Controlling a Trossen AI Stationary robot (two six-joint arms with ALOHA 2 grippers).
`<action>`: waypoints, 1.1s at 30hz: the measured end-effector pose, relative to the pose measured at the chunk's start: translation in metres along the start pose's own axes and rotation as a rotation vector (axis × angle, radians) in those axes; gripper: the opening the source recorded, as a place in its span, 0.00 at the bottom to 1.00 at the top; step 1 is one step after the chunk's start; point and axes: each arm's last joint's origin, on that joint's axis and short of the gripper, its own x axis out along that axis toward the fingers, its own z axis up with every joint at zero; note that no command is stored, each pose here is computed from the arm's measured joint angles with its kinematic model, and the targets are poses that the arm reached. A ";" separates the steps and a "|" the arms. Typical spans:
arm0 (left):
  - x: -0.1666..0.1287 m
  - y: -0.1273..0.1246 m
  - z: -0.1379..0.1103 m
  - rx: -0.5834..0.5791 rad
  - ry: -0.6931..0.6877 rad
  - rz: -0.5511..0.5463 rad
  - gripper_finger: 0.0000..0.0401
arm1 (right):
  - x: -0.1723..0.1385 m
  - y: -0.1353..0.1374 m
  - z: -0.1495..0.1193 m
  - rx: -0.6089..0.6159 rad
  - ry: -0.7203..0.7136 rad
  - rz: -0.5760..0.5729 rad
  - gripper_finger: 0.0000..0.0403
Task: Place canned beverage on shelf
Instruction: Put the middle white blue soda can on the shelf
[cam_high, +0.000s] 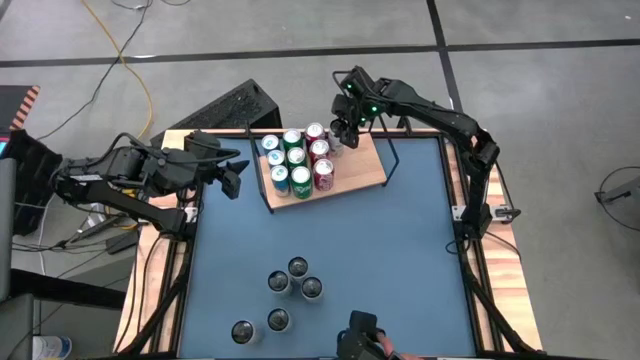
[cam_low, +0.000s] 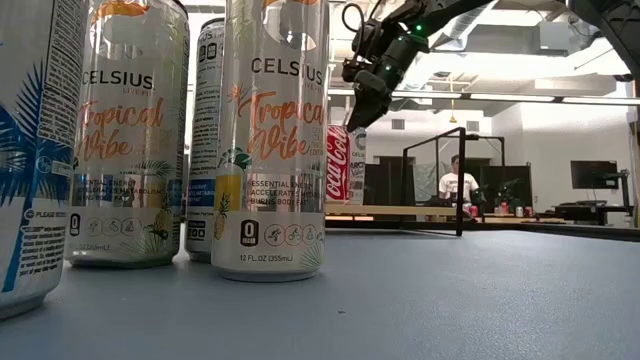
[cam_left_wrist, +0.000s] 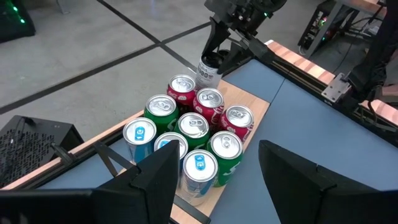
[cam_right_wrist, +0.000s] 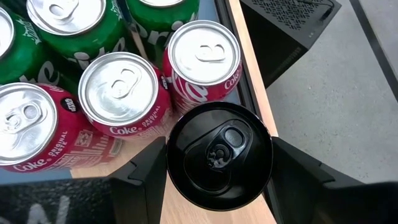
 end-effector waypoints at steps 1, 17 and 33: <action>0.000 0.000 0.000 0.000 0.000 0.000 0.51 | 0.000 0.000 0.000 0.000 0.000 0.000 0.57; 0.000 0.000 0.000 0.000 0.000 0.000 0.51 | 0.000 0.000 0.000 0.007 0.000 0.001 0.64; 0.000 0.000 0.000 0.001 0.001 0.000 0.51 | 0.000 0.000 0.000 0.005 -0.004 0.009 0.65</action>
